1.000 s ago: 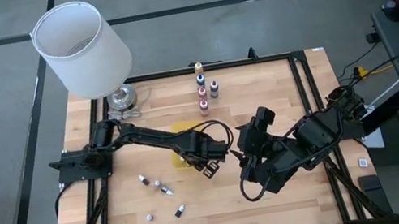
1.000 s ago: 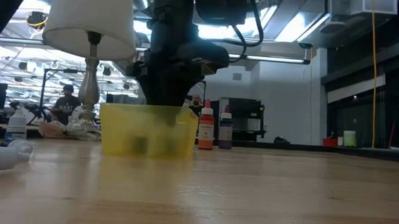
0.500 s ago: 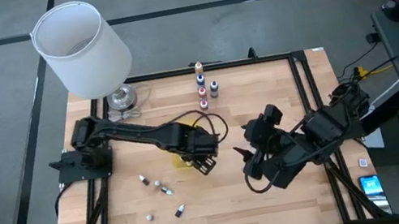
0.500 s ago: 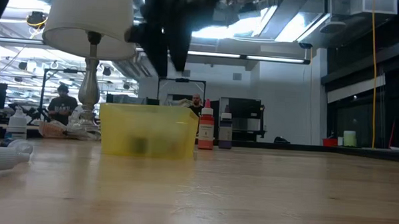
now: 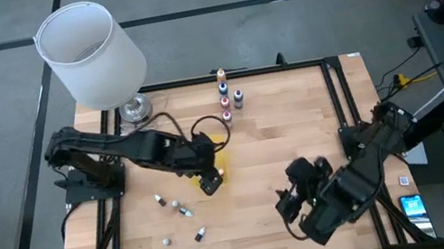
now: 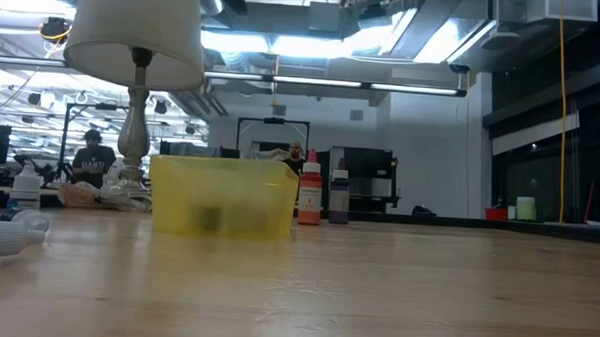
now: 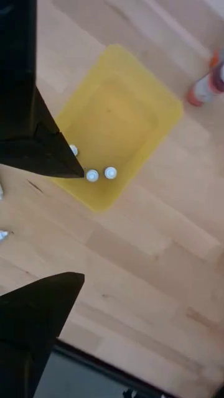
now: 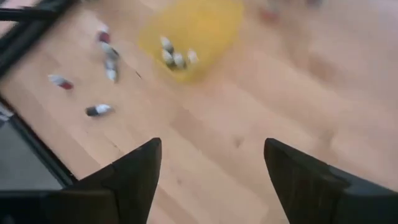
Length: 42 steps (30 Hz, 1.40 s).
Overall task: Pick & Place food coloring
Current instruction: Put the small red bottle into the yellow bin
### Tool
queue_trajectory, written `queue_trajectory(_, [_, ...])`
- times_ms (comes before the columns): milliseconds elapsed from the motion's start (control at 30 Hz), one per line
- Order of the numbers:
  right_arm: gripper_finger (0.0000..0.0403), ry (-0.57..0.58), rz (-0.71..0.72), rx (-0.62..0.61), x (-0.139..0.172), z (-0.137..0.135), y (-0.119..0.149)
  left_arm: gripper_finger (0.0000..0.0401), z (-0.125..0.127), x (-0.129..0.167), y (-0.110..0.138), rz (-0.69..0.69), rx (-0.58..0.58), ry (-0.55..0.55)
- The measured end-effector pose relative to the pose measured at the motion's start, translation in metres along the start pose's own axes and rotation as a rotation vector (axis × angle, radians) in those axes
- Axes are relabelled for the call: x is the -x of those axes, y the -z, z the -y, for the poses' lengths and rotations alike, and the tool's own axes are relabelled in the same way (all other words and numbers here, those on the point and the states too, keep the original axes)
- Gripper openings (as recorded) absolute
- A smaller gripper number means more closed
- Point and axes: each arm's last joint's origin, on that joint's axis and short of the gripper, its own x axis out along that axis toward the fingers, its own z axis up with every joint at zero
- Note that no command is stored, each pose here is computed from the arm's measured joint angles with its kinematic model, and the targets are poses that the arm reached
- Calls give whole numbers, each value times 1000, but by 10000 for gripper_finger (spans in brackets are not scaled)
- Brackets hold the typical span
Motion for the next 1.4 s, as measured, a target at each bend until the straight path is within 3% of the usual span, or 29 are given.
queue_trajectory(333, [283,203,-142,-420,-30,26,83,254,0,22,7,11,-116,71])
queue_trajectory(433, [283,283,-237,-424,-39,32,97,254,2,23,10,5,-144,76])
queue_trajectory(733, [271,333,-173,-338,-67,47,111,254,6,24,15,-42,-160,120])
queue_trajectory(900, [261,392,-214,-324,-84,62,128,254,6,24,15,-58,-159,135])
queue_trajectory(1133, [265,364,-258,-301,-110,90,166,254,7,25,16,-70,-133,147])
queue_trajectory(1400, [266,465,-222,-247,-112,108,170,253,7,25,16,-70,-122,149])
